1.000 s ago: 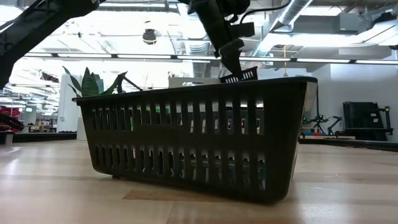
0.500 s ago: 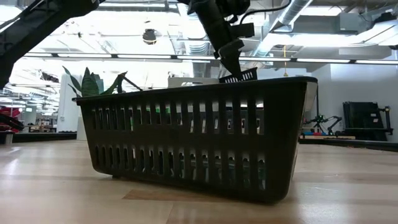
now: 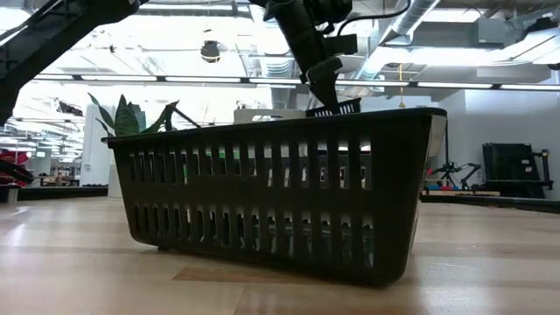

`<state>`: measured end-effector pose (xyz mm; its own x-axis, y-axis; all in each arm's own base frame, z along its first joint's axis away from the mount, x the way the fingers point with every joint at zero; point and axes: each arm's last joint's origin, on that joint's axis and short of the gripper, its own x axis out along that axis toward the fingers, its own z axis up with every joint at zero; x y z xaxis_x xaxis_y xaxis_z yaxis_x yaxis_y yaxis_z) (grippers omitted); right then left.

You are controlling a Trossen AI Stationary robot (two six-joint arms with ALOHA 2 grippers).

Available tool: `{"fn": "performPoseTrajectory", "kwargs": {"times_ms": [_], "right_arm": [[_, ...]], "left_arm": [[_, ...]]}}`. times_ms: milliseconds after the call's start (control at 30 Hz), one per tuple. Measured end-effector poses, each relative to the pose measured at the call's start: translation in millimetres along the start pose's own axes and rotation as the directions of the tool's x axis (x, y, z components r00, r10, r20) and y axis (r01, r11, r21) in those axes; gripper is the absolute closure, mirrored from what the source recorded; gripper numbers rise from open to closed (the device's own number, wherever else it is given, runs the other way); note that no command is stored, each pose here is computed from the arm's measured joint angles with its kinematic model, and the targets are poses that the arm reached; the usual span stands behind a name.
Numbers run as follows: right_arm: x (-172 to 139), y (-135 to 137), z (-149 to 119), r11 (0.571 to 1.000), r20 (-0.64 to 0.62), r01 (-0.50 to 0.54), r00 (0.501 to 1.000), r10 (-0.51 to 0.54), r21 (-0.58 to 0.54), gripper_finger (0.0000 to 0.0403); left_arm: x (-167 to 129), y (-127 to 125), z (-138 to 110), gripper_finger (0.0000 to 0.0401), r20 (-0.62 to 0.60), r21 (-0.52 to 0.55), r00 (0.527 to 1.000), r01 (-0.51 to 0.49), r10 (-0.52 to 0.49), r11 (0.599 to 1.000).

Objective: Stack baskets on shelf by color
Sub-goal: Stack the left black bin on top of the black bin on the shelf

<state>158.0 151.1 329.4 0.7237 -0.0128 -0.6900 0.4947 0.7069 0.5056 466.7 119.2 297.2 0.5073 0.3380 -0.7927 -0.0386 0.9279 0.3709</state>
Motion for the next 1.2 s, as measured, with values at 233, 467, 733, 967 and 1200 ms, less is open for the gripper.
{"fn": "performPoseTrajectory", "kwargs": {"times_ms": [233,467,733,967,1200], "right_arm": [[0,0,0,1.0,0.0,0.001,1.0,-0.001,-0.009,0.0285],[0,0,0,1.0,0.0,0.001,1.0,-0.001,-0.011,0.0285],[0,0,0,1.0,0.0,0.001,1.0,-0.001,-0.011,0.0285],[0,0,0,1.0,0.0,0.001,1.0,-0.001,-0.01,0.0285],[0,0,0,1.0,0.0,0.002,1.0,-0.002,-0.011,0.0285]], "left_arm": [[0,-1,1,0.0401,0.005,-0.014,1.0,0.005,-0.005,1.0],[-1,-4,4,0.0401,0.03,-0.014,0.999,0.017,-0.017,1.0],[-3,-9,11,0.0401,0.078,0.015,0.997,-0.01,0.009,1.0],[13,-14,7,0.0401,0.038,0.009,0.999,0.029,-0.029,1.0],[27,-26,2,0.0401,-0.033,0.042,0.999,0.037,-0.036,0.998]]}}
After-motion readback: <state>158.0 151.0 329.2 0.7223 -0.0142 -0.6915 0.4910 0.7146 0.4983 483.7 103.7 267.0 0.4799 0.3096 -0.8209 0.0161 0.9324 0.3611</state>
